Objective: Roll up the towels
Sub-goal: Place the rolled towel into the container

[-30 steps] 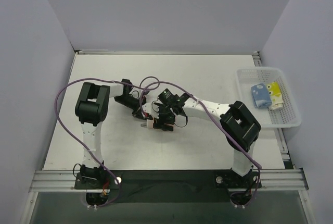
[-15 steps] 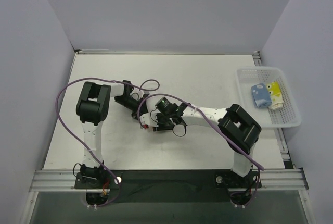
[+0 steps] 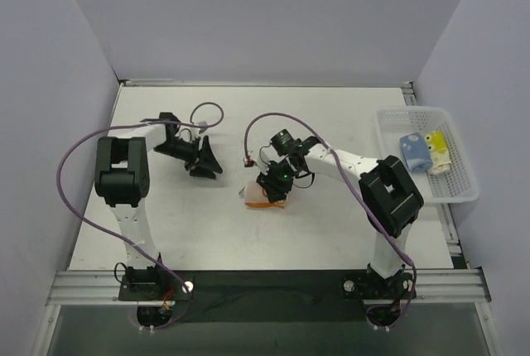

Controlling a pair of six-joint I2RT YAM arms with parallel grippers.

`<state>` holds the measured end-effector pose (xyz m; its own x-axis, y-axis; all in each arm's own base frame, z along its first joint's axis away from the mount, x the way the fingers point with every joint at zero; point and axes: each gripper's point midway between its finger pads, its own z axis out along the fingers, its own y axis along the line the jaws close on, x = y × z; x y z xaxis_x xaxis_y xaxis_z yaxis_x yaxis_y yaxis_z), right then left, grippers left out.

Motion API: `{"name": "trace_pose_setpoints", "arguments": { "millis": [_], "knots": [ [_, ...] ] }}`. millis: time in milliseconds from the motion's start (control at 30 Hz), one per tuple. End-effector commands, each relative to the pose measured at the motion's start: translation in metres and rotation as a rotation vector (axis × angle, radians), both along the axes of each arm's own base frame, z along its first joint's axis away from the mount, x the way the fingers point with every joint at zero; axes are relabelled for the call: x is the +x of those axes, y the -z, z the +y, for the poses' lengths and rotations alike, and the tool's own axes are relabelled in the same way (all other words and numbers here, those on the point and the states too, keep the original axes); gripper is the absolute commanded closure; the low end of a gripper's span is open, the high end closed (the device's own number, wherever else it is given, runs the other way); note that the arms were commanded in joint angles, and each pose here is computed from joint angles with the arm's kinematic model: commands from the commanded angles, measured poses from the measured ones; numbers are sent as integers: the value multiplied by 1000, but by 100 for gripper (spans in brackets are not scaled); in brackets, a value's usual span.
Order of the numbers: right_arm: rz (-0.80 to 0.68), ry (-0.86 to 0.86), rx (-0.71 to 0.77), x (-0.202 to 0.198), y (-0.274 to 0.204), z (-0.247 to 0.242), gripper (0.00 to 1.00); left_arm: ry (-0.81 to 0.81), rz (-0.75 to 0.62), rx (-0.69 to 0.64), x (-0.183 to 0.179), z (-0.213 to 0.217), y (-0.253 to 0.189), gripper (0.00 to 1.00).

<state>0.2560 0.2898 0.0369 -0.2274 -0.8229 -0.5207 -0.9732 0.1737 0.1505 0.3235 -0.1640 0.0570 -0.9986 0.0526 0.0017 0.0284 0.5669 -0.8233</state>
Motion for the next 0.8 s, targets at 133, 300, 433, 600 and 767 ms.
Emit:
{"name": "trace_pose_setpoints", "arguments": {
  "millis": [133,300,433,600,767],
  "knots": [
    [274,385,203,9,-79,-23,100,-103,-381,47,66,54,-73,36],
    [222,680,289,70,-119,-88,100,-100,-447,49,71,47,-100,30],
    [102,932,270,104,-142,-171,100,-86,-496,44,75,38,-119,29],
    [-77,1282,153,121,-155,-304,100,-82,-551,127,75,41,-126,28],
    [-158,1401,-10,118,-142,-369,100,-98,-499,181,73,56,-114,28]
  ]
}}
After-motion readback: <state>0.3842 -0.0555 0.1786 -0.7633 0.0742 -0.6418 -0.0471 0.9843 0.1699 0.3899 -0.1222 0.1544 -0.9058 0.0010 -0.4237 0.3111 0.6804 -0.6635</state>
